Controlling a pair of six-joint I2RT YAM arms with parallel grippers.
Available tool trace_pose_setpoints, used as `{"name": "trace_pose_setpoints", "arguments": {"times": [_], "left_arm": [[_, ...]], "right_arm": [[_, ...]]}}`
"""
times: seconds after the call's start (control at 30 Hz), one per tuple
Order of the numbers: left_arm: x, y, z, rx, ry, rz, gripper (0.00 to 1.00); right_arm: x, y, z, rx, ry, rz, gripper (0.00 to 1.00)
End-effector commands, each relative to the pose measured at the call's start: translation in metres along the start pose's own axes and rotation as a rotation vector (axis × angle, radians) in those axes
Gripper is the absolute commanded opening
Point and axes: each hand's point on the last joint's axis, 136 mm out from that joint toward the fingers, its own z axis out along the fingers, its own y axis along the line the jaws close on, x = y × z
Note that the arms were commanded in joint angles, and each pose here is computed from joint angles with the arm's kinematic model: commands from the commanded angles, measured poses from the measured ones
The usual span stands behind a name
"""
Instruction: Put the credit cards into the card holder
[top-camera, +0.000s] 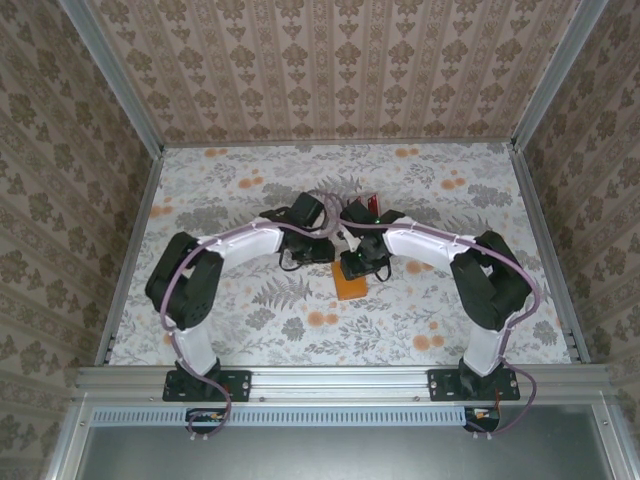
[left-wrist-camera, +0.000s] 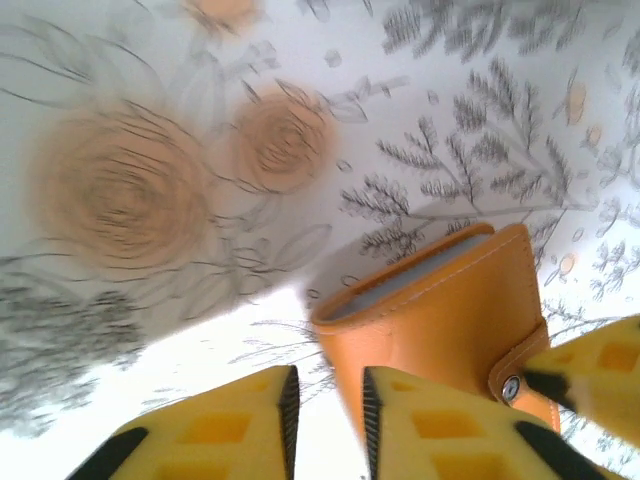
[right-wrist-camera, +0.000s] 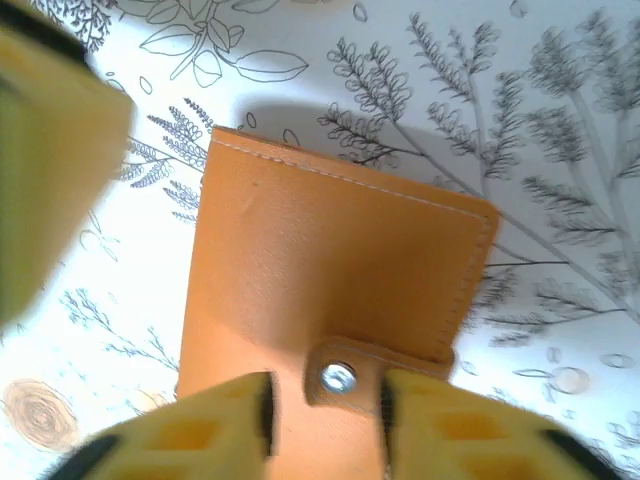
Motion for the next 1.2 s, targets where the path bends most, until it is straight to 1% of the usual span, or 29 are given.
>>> {"name": "trace_pose_setpoints", "arguments": {"times": [0.0,0.1,0.23,0.33,0.37,0.4,0.43,0.47,0.5,0.53,0.57,0.63,0.67,0.7,0.73,0.77,0.83,0.9,0.93,1.03,1.07,1.17], "left_arm": [[-0.027,0.010,-0.044,-0.038,-0.148,0.025,0.33],[-0.042,0.024,-0.077,-0.065,-0.256,0.019,0.37],[-0.055,0.046,-0.127,-0.135,-0.414,0.018,0.43],[-0.060,0.069,-0.161,-0.205,-0.518,0.000,0.52],[-0.060,0.076,-0.170,-0.222,-0.544,-0.009,0.57],[-0.061,0.090,-0.183,-0.252,-0.578,-0.041,0.68],[-0.059,0.104,-0.192,-0.285,-0.601,-0.075,0.74],[-0.058,0.114,-0.199,-0.309,-0.621,-0.100,0.78],[-0.056,0.126,-0.206,-0.340,-0.639,-0.123,0.85],[-0.052,0.139,-0.213,-0.377,-0.653,-0.151,0.96],[-0.048,0.149,-0.218,-0.413,-0.662,-0.177,1.00],[-0.037,0.179,-0.232,-0.528,-0.689,-0.252,1.00],[-0.026,0.196,-0.239,-0.596,-0.700,-0.325,1.00],[-0.018,0.208,-0.243,-0.643,-0.704,-0.371,1.00],[-0.010,0.219,-0.246,-0.670,-0.708,-0.400,1.00],[-0.006,0.226,-0.246,-0.683,-0.712,-0.406,1.00],[0.002,0.238,-0.249,-0.718,-0.735,-0.412,1.00],[0.006,0.247,-0.249,-0.764,-0.777,-0.384,1.00],[0.007,0.251,-0.248,-0.787,-0.799,-0.369,1.00],[0.007,0.260,-0.244,-0.830,-0.859,-0.310,1.00],[0.005,0.262,-0.241,-0.842,-0.873,-0.282,1.00],[0.005,0.272,-0.233,-0.896,-0.880,-0.234,1.00]], "right_arm": [[-0.025,-0.008,-0.050,0.075,-0.141,-0.024,0.45],[-0.041,-0.022,-0.080,0.122,-0.258,-0.010,0.49],[-0.052,-0.055,-0.123,0.240,-0.446,0.029,0.54],[-0.055,-0.084,-0.153,0.324,-0.581,0.081,0.57],[-0.054,-0.094,-0.162,0.350,-0.615,0.103,0.59],[-0.052,-0.108,-0.169,0.385,-0.641,0.135,0.61],[-0.050,-0.123,-0.176,0.418,-0.670,0.172,0.64],[-0.048,-0.134,-0.181,0.438,-0.700,0.205,0.65],[-0.044,-0.149,-0.186,0.458,-0.737,0.253,0.67],[-0.041,-0.162,-0.190,0.465,-0.778,0.297,0.68],[-0.038,-0.172,-0.194,0.470,-0.819,0.323,0.69],[-0.028,-0.194,-0.202,0.536,-0.928,0.391,0.76],[-0.023,-0.203,-0.206,0.590,-0.998,0.405,0.79],[-0.017,-0.212,-0.210,0.645,-1.055,0.424,0.98],[-0.009,-0.221,-0.212,0.699,-1.103,0.444,1.00],[-0.001,-0.229,-0.210,0.737,-1.118,0.449,1.00],[0.013,-0.247,-0.202,0.789,-1.070,0.495,1.00],[0.027,-0.265,-0.196,0.847,-1.024,0.580,1.00],[0.031,-0.270,-0.191,0.862,-1.004,0.588,1.00],[0.038,-0.277,-0.176,0.864,-1.020,0.582,1.00],[0.038,-0.277,-0.170,0.838,-1.035,0.577,1.00],[0.037,-0.277,-0.156,0.796,-1.055,0.555,1.00]]}}
